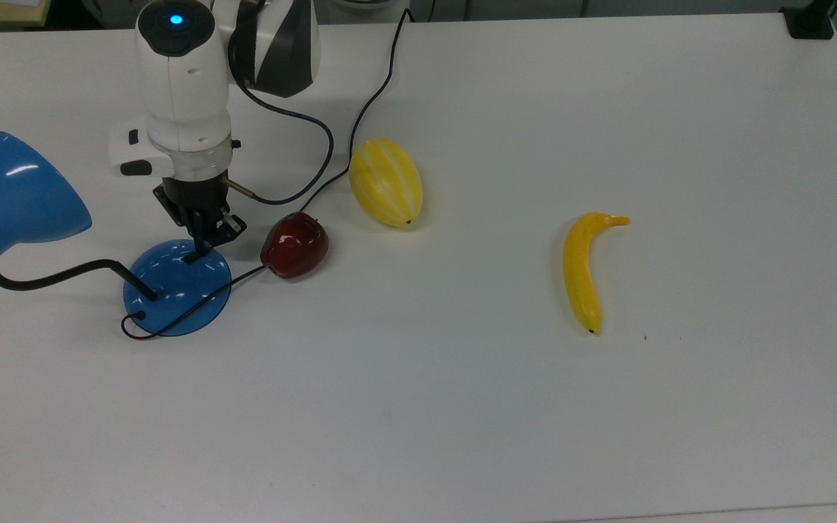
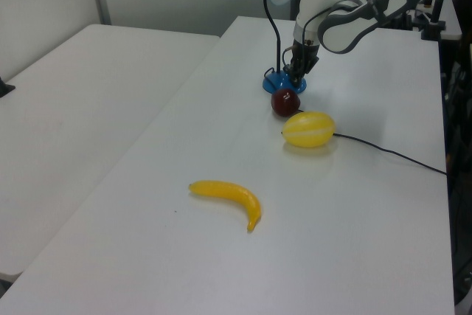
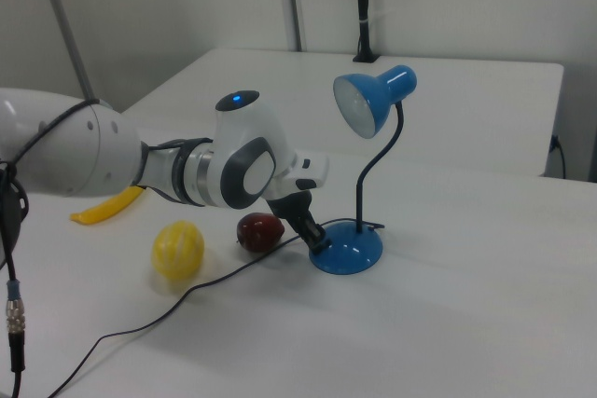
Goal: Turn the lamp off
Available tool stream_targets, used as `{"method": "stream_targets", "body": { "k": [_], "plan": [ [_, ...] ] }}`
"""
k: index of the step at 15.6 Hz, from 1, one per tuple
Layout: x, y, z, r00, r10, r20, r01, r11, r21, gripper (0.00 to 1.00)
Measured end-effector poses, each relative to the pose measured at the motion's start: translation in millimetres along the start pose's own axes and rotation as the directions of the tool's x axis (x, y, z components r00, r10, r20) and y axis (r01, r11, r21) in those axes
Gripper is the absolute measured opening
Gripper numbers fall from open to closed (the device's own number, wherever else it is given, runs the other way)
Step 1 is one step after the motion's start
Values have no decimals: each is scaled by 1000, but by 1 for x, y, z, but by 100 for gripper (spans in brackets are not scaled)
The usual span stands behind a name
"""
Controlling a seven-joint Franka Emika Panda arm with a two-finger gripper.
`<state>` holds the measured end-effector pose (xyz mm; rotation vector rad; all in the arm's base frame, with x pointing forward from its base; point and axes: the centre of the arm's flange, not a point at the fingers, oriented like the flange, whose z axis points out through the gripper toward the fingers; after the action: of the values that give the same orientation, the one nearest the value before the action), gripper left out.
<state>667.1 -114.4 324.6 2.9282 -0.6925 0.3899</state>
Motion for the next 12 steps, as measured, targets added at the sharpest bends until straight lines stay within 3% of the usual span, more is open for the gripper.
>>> {"method": "stream_targets", "body": {
  "k": [7,12],
  "plan": [
    [0,0,0,1000,7,1,-7,1000,-1,1],
    [0,9,-28,999,4,50,-1,999,-47,3]
  ]
}}
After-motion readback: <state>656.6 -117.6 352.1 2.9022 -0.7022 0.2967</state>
